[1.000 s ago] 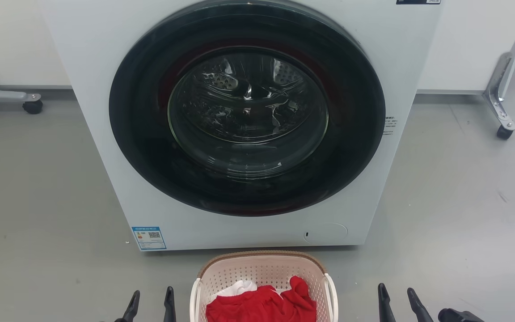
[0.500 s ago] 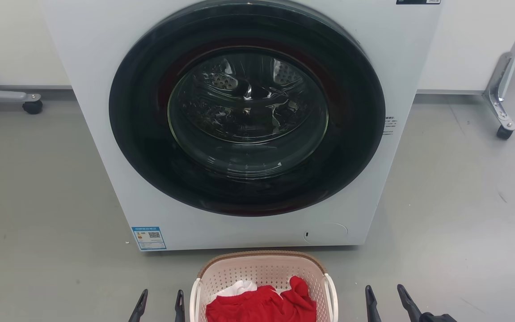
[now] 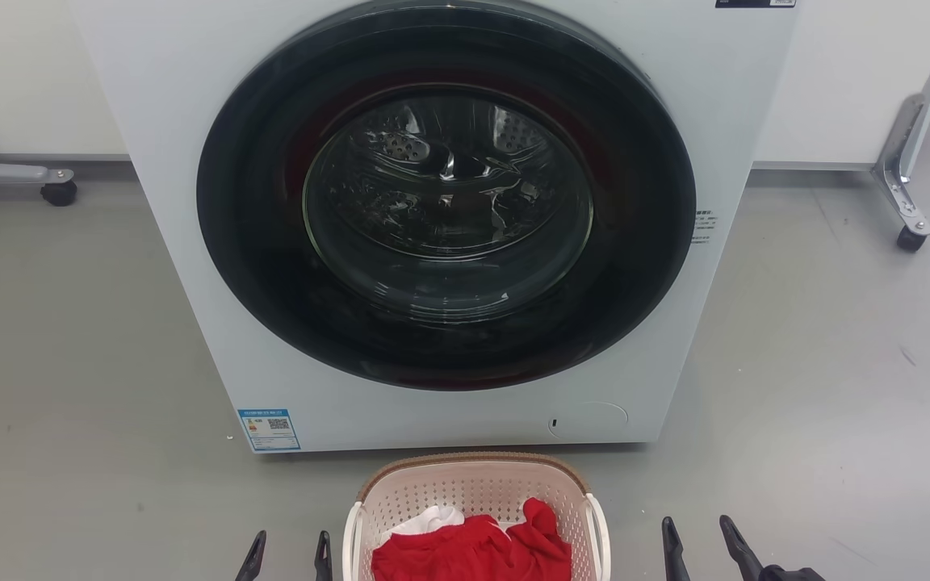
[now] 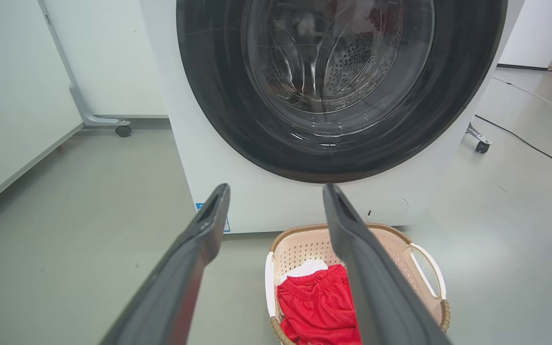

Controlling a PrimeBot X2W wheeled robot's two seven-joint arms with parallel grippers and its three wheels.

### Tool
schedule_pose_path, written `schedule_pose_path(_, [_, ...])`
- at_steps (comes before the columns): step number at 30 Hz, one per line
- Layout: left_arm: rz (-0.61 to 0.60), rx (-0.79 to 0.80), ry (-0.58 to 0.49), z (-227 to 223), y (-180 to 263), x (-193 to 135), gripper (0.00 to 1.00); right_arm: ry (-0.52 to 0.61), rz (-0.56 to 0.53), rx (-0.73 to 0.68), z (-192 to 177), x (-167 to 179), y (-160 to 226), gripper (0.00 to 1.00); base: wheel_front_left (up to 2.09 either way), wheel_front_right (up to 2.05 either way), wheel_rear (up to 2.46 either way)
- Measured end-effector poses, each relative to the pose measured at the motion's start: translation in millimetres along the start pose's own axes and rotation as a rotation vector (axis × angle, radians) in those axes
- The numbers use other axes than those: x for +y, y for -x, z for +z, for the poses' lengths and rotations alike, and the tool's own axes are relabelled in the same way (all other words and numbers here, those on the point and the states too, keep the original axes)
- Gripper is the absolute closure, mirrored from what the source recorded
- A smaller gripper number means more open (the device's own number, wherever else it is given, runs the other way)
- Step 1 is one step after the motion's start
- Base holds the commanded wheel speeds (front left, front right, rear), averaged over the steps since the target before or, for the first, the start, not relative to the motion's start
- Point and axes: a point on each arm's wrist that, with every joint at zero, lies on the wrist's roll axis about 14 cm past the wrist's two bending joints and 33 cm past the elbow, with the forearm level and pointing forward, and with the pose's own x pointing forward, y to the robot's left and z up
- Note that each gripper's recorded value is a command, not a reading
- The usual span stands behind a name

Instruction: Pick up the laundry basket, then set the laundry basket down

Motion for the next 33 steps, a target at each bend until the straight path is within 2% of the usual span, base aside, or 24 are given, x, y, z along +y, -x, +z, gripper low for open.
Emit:
schedule_pose_path(25, [0.006, 0.014, 0.006, -4.3, 0.2, 1.3, 0.0, -0.014, 0.009, 0.019, -5.7, 3.5, 0.8, 0.0, 0.0, 0.0, 0.0])
schedule_pose_path(33, [0.004, 0.046, 0.007, -14.0, -1.7, 0.6, 0.0, -0.037, 0.007, 0.056, -17.5, 4.0, 1.7, 0.0, 0.0, 0.0, 0.0])
